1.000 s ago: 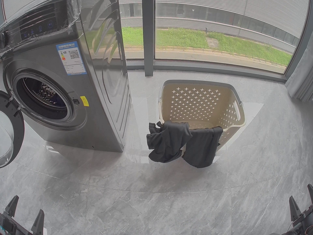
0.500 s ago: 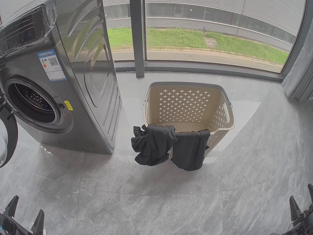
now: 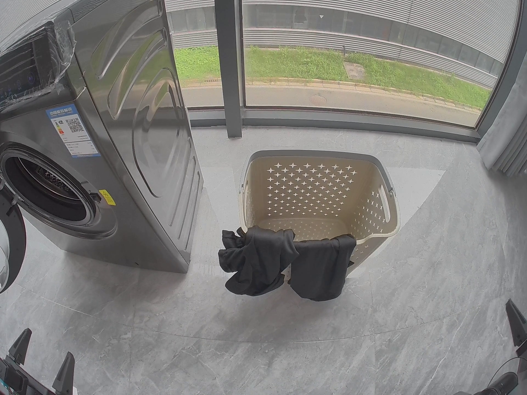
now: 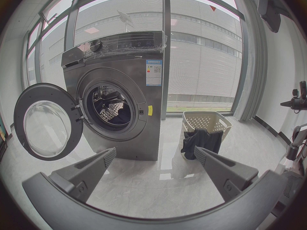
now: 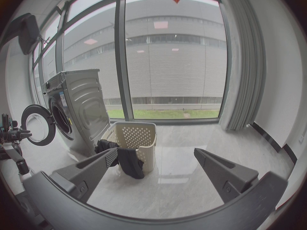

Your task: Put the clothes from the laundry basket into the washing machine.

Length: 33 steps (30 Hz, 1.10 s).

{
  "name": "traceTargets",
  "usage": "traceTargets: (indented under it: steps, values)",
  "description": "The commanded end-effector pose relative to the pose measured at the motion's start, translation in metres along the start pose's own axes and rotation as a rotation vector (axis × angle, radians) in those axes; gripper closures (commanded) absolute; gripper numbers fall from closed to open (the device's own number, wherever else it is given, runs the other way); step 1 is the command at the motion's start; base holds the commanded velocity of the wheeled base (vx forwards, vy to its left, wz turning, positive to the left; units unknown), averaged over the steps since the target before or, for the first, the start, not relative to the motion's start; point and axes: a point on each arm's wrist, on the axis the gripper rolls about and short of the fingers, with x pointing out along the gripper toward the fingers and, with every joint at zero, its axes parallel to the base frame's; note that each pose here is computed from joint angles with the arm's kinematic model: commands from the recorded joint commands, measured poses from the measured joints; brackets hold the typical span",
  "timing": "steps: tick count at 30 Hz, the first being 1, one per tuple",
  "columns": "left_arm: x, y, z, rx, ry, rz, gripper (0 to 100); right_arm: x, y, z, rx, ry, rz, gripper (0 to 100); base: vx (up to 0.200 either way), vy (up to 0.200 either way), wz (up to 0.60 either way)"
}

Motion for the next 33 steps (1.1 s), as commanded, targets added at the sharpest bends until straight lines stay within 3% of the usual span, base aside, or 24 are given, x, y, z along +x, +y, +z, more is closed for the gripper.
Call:
traceTargets:
  steps: [1,5,6,8,11,17,22,26,33]
  values:
    - [0.0,0.0,-0.004,0.0,0.0,0.0,0,0.093,-0.002,-0.001,0.034,0.437,0.088,0,0.0,0.0,0.0]
    - [0.0,0.0,-0.004,0.0,0.0,-0.001,0,0.103,0.005,-0.007,0.016,0.483,0.156,0,0.0,0.0,0.0]
    - [0.0,0.0,-0.004,0.0,0.0,0.0,0,0.108,0.012,-0.01,-0.001,0.522,0.22,0,0.0,0.0,0.0]
    - [0.0,0.0,-0.004,0.0,0.0,-0.001,0,0.119,0.018,-0.014,-0.007,0.572,0.255,0,0.0,0.0,0.0]
    - [0.0,0.0,-0.004,0.0,0.0,-0.001,0,0.129,0.021,-0.015,-0.012,0.601,0.255,0,0.0,0.0,0.0]
    - [0.0,0.0,-0.004,-0.003,0.0,-0.001,0,0.171,0.036,-0.023,0.047,0.595,0.266,0,0.0,0.0,0.0]
    - [0.0,0.0,-0.004,-0.004,0.0,-0.001,0,0.187,0.046,-0.03,0.062,0.605,0.233,0,0.0,0.0,0.0]
    - [0.0,0.0,-0.004,-0.004,0.0,0.0,0,0.2,0.065,-0.037,0.083,0.639,0.239,0,0.0,0.0,0.0]
    - [0.0,0.0,-0.004,-0.006,0.0,0.0,0,0.226,0.08,-0.049,0.078,0.66,0.203,0,0.0,0.0,0.0]
